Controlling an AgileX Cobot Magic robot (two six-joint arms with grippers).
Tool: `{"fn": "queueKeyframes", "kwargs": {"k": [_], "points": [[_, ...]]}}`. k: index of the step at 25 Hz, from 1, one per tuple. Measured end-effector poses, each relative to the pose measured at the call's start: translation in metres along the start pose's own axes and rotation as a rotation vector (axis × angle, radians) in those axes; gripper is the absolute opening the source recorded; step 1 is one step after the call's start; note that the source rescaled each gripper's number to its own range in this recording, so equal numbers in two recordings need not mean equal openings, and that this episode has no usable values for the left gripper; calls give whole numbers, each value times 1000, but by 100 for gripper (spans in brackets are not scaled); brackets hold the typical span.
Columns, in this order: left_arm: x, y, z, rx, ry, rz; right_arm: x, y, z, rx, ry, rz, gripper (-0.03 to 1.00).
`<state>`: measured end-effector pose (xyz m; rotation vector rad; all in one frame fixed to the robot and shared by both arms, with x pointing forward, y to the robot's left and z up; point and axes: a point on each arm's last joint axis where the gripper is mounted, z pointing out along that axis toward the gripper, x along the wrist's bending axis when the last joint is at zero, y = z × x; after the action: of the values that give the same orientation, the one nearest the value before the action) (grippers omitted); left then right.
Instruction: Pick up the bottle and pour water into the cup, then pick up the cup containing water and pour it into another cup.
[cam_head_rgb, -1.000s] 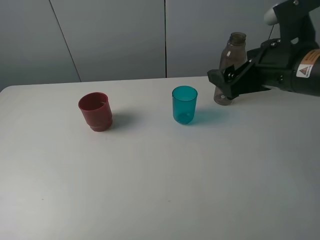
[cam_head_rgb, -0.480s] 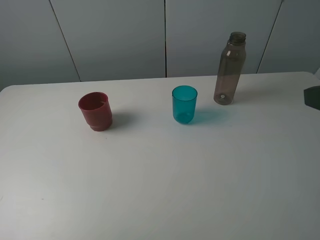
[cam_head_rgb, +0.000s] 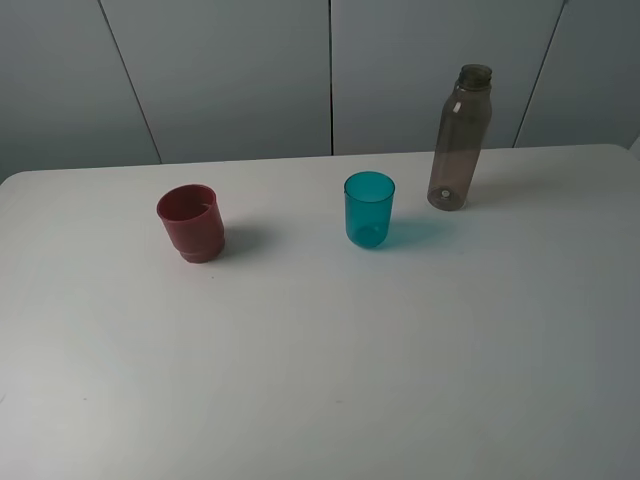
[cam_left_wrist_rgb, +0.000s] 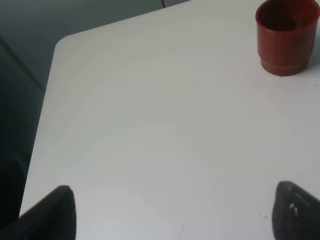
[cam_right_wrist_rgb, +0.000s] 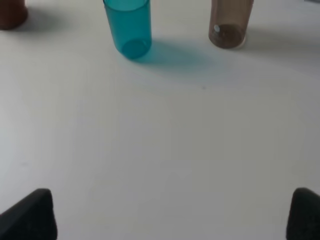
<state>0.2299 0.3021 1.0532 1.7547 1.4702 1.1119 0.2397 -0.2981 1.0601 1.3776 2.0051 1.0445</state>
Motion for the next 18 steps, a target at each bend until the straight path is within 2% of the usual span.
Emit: {"fn": "queueKeyframes", "kwargs": {"k": [5,18], "points": [[0,0,0,0,0,0,0,-9,-8,-132,4,-4,100],[0,0,0,0,0,0,-4,-12,-3,-129,-55,4,100]]}}
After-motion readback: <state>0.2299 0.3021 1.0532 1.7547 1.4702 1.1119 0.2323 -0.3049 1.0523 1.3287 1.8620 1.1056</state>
